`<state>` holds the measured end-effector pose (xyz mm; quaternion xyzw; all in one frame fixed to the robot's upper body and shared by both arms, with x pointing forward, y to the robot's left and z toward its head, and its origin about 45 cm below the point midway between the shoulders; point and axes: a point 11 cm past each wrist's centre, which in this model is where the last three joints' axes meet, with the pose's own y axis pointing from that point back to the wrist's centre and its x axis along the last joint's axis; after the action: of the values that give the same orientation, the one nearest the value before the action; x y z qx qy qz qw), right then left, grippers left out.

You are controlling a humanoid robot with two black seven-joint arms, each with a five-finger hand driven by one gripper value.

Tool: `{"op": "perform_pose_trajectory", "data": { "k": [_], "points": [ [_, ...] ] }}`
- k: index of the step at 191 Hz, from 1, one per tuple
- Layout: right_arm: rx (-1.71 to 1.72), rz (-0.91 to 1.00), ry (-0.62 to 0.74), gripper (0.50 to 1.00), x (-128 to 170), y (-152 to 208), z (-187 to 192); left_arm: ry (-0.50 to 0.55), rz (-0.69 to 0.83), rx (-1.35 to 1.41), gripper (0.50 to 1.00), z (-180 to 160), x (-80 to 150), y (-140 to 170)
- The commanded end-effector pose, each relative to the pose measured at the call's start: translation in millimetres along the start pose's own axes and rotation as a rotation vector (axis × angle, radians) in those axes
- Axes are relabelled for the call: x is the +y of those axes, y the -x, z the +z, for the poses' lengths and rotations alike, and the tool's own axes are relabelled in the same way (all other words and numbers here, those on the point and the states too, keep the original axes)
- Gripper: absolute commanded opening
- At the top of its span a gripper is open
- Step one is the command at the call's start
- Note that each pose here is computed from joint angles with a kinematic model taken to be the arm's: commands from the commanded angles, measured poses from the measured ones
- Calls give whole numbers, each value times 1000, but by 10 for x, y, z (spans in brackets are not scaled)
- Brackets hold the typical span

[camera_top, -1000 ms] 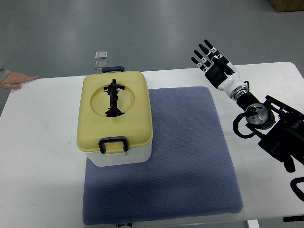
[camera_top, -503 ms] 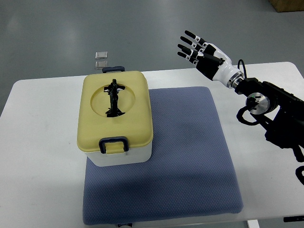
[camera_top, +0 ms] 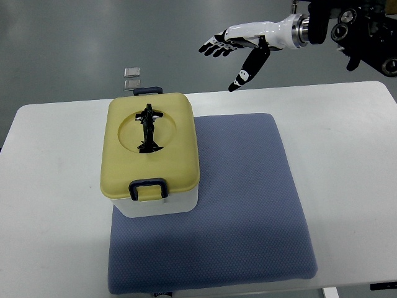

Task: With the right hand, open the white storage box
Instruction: 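Swing the right hand over the yellow lid toward its black handle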

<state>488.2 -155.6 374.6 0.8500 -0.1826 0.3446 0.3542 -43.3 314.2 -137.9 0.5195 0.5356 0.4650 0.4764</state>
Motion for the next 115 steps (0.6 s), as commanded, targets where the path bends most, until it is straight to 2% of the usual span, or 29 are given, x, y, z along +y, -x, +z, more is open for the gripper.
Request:
{"op": "perform_pose_trajectory", "data": {
  "k": [1,28,56,115],
  "points": [
    [157,-51,14,928,-47,-45,-300,0,0,-3,1000,0,0,0],
    [286,-81,-10,928,-130,-11,-583,0,0,-1,1000,1,0,0],
    [452,-18,-143,926,-333,116,-968,0,0,-3,1000,1,0,0],
    [598,31,-264,928,-626,435,-1198,2,0,0,1000,11,1,0]
  ]
}}
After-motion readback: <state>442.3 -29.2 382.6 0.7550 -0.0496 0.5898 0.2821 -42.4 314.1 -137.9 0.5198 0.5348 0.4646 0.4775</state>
